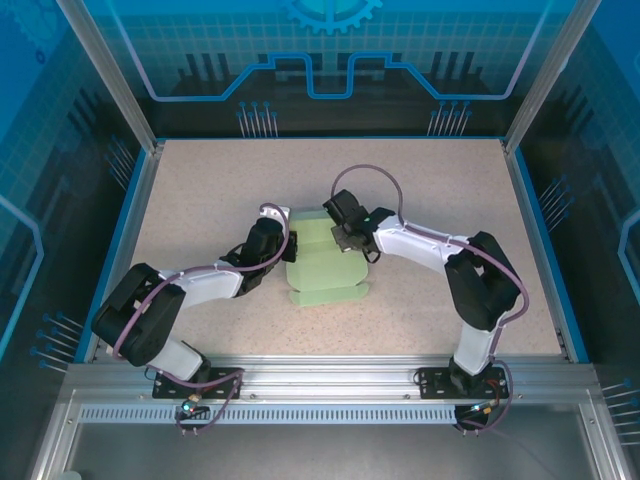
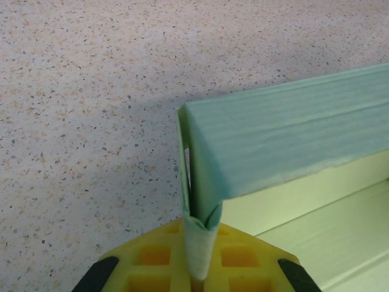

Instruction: Fold the paper box

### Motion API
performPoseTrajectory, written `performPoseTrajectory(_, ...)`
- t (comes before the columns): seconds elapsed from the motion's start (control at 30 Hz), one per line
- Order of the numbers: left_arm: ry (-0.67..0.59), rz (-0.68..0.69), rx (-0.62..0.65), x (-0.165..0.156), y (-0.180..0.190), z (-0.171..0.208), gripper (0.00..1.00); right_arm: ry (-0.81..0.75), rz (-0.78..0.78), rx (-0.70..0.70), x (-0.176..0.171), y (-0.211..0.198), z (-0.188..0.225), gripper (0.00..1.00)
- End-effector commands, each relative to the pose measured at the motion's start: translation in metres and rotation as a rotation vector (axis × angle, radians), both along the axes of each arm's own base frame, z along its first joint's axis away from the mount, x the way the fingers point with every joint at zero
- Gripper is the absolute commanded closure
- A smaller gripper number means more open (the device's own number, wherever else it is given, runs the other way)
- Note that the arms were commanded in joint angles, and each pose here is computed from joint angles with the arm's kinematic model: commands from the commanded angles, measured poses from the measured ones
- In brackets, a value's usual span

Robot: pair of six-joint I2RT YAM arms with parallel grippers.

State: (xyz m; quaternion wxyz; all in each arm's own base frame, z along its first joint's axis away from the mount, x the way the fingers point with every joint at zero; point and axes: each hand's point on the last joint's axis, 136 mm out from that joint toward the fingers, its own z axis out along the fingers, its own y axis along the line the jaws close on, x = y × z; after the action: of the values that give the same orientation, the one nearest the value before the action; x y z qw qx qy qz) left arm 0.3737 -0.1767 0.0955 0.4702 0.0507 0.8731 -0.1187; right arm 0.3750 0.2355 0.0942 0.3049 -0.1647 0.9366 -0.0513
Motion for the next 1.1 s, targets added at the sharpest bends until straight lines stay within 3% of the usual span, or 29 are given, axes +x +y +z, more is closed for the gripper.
performPoseTrajectory(0.0,-0.046,0.003,-0.018,0.008,-0.003,0.019,1.00,-0.011,-0.068,-0.187,-0.002,-0.027,-0.005,0.90)
performPoseTrajectory(0.53,-0.040,0.002,-0.021,0.009,-0.007,0.017,1.00,-0.101,-0.186,-0.464,0.004,-0.052,-0.003,0.88)
performPoseTrajectory(0.67,-0.036,0.001,-0.017,0.010,-0.008,0.015,1.00,-0.087,-0.162,-0.413,0.005,-0.043,-0.006,0.87)
performPoseTrajectory(0.9,-0.034,0.003,-0.010,0.011,-0.008,0.014,1.00,-0.078,-0.030,-0.168,0.003,-0.007,0.007,0.80)
performPoseTrajectory(1.07,-0.029,0.003,-0.006,0.011,-0.008,0.012,1.00,-0.062,0.004,-0.067,-0.001,0.004,0.014,0.75)
